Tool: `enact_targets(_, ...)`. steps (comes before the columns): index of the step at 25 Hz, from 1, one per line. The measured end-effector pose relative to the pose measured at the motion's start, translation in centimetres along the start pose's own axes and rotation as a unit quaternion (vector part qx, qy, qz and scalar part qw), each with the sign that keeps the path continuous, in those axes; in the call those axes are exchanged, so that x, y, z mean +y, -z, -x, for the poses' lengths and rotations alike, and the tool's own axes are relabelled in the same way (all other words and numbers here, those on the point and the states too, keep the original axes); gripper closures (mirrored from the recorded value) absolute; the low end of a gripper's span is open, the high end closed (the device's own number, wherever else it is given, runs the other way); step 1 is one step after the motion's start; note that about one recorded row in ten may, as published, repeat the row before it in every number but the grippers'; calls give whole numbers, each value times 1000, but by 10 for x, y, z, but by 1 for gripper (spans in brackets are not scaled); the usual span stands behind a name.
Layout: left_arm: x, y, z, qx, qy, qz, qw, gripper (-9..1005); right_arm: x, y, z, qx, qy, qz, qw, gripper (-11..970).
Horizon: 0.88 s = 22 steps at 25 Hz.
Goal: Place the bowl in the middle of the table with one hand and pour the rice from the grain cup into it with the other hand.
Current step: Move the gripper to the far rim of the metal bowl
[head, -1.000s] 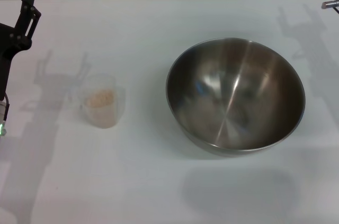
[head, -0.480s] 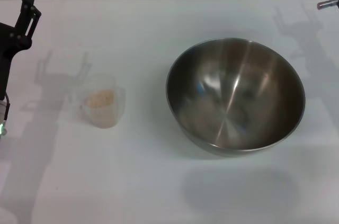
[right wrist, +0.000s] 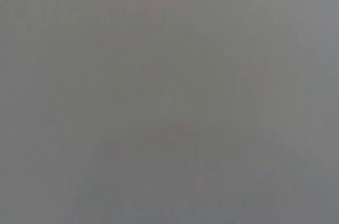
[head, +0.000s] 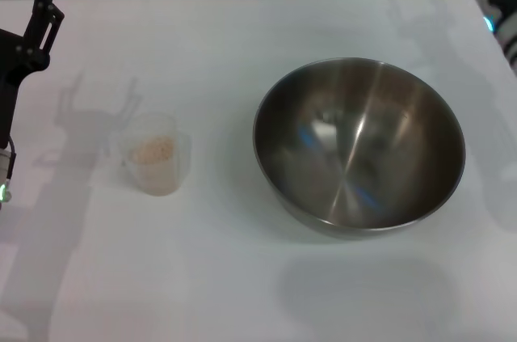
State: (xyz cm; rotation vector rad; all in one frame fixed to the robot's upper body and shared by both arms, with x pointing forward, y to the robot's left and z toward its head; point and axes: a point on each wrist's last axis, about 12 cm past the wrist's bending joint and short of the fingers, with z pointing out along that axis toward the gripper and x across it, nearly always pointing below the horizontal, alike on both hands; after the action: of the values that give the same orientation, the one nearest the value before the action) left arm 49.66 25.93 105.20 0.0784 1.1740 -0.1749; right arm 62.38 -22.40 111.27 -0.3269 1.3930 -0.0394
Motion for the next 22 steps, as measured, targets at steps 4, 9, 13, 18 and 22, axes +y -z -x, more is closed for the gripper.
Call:
enact_targets(4, 1, -1, 0, -1, -2, 3, 1000, 124, 20, -15, 24, 66, -60, 48, 995, 301)
enact_targets(9, 3, -1, 0, -1, -4, 7, 1000, 124, 31, -18, 70, 192, -100, 113, 970, 302)
enact_targets(13, 7, 1, 0, 3, -6, 19, 1000, 124, 21, -5, 110, 285, -112, 157, 939, 304)
enact_targets(18, 9, 3, 1, 0, -7, 26, 1000, 124, -2, 4, 136, 406, -111, 199, 885, 306)
enact_targets(22, 10, 4, 2, -6, -8, 26, 1000, 124, -18, 3, 131, 489, -92, 227, 837, 309)
